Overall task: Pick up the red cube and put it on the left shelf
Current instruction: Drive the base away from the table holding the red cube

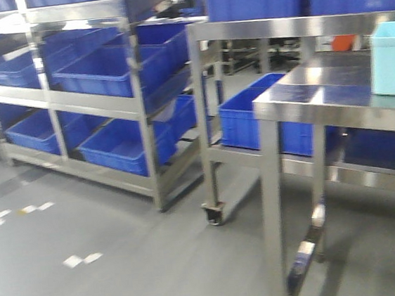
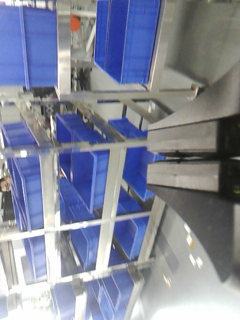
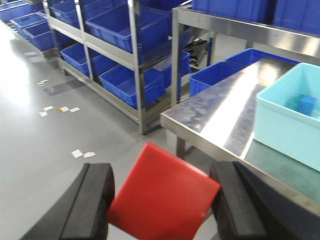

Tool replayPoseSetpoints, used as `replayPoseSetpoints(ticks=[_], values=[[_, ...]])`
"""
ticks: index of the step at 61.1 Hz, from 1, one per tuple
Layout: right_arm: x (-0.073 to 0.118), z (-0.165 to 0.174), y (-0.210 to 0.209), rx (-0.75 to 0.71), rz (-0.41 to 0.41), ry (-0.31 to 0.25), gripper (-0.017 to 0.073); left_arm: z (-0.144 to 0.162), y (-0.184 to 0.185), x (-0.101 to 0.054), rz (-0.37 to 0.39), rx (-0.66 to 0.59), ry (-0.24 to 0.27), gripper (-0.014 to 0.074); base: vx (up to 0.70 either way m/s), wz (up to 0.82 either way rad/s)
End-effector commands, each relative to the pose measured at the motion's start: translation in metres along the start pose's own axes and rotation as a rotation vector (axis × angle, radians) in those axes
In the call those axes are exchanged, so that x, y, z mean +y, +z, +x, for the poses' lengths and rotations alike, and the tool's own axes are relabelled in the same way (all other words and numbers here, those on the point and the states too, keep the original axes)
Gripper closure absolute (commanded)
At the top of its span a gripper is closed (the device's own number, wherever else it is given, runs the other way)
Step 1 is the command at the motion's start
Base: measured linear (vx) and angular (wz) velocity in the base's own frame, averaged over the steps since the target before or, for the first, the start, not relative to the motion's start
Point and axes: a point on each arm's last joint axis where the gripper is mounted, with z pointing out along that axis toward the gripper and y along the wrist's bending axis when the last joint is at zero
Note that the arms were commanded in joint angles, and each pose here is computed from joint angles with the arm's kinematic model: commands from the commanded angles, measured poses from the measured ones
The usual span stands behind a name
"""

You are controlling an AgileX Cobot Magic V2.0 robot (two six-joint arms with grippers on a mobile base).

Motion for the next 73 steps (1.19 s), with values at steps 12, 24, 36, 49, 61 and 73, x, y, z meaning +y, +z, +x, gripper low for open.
replayPoseSetpoints(ticks=[12,24,36,49,61,73], values=[[0.0008,-0.0177,-0.0026,-0.116,-0.008,-0.017,0.0502,0.0005,0.0009,0.0004,-0.006,-0.053,-0.005,0.0488,-0.12,0.38],[0.0008,-0.0177,-0.0026,-0.116,-0.008,-0.017,0.0502,0.0005,0.0009,0.0004,-0.006,-0.053,-0.005,0.0488,-0.1,0.33],[0.0008,-0.0177,-0.0026,-0.116,-0.008,-0.017,0.0502,0.0005,0.0009,0.0004,-0.006,-0.053,-0.005,0.0488,-0.07,0.23],[0.0008,-0.0177,-0.0026,-0.116,-0.008,-0.017,0.0502,0.0005,0.0009,0.0004,-0.006,-0.053,-0.005,0.0488,-0.04,0.24],[0.0008,-0.0177,-0.0026,-0.116,-0.008,-0.017,0.0502,0.0005,0.0009,0.0004,-0.006,-0.053,-0.005,0.0488,-0.03,0.19],[0.0008,-0.0177,-0.0026,-0.116,-0.008,-0.017,0.0502,0.0005,0.0009,0.0004,-0.006,-0.053,-0.005,0.0488,-0.01,0.21]])
